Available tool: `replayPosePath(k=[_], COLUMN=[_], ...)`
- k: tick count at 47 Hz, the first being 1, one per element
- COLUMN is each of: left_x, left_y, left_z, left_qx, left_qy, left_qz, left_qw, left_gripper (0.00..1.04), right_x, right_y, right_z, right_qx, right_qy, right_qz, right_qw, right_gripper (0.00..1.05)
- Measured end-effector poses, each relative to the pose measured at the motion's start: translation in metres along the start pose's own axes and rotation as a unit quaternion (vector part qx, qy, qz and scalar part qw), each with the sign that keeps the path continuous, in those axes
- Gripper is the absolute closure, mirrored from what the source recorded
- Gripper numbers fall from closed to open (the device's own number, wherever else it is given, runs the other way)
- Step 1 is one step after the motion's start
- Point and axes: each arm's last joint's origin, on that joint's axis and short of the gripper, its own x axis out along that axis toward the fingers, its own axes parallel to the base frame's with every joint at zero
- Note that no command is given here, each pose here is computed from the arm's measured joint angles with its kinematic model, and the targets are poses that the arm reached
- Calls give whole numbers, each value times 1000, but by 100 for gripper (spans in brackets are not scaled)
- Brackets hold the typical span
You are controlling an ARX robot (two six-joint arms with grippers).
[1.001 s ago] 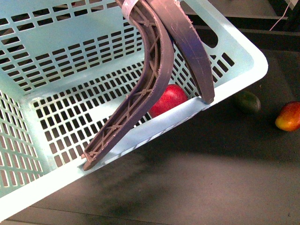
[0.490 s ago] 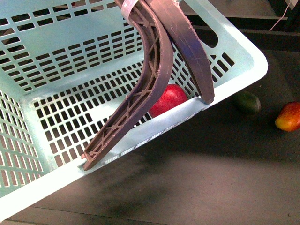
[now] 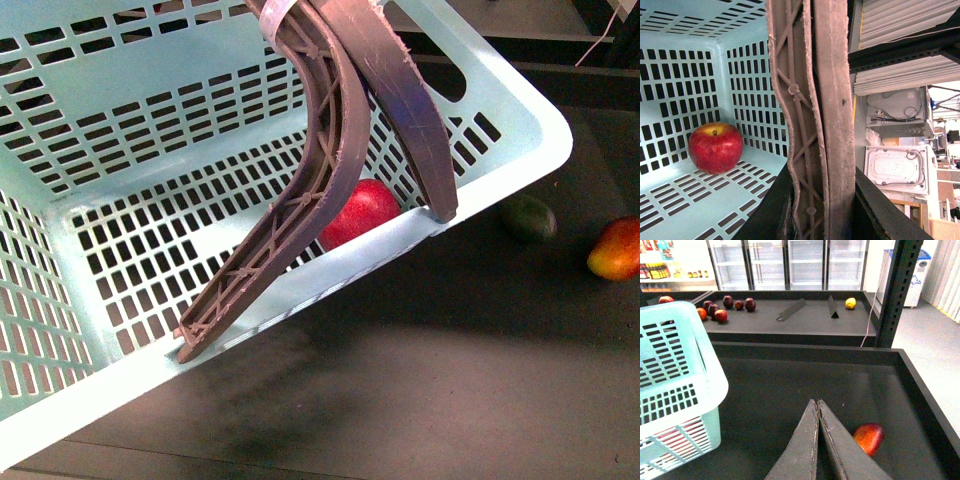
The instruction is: Pick apple with right arm and hold basket with left
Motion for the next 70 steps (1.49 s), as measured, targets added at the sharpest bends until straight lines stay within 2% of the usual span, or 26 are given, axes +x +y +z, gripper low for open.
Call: replayPosePath(k=[4, 8, 10, 21, 25, 30, 32, 34, 38, 40, 47, 61, 64, 70], left_x=[0, 0, 0, 0, 0, 0, 0, 0, -2, -3, 0, 14, 17, 26], left_y=[0, 0, 0, 0, 0, 0, 0, -4, -8, -9, -5, 7, 11, 28], left_z=[0, 0, 0, 0, 0, 0, 0, 1, 2, 3, 15, 62, 71, 95], left_qx=[-1, -1, -1, -1, -1, -1, 0, 28, 57, 64, 42, -89, -118, -191], left_qy=[0, 0, 0, 0, 0, 0, -1, -5, 9, 10, -23, -112, -142, -219], left_qz=[0, 0, 0, 0, 0, 0, 2, 73, 139, 154, 177, 164, 162, 175], left_qw=[1000, 1000, 1000, 1000, 1000, 1000, 1000, 997, 989, 986, 983, 976, 969, 941], left_gripper=[84, 84, 84, 84, 84, 84, 84, 84, 84, 84, 84, 84, 84, 84], right_x=[0, 0, 0, 0, 0, 0, 0, 0, 0, 0, 0, 0, 0, 0], right_y=[0, 0, 0, 0, 0, 0, 0, 0, 0, 0, 0, 0, 0, 0], right_z=[0, 0, 0, 0, 0, 0, 0, 0, 0, 0, 0, 0, 0, 0], right_qx=[0, 0, 0, 0, 0, 0, 0, 0, 0, 0, 0, 0, 0, 0], right_qy=[0, 0, 0, 0, 0, 0, 0, 0, 0, 0, 0, 0, 0, -1], right_qz=[0, 0, 0, 0, 0, 0, 0, 0, 1, 1, 0, 0, 0, 0], right_qw=[1000, 1000, 1000, 1000, 1000, 1000, 1000, 1000, 1000, 1000, 1000, 1000, 1000, 1000], right_gripper=[102, 90, 81, 50, 36, 12, 7, 9, 9, 9, 9, 9, 9, 9])
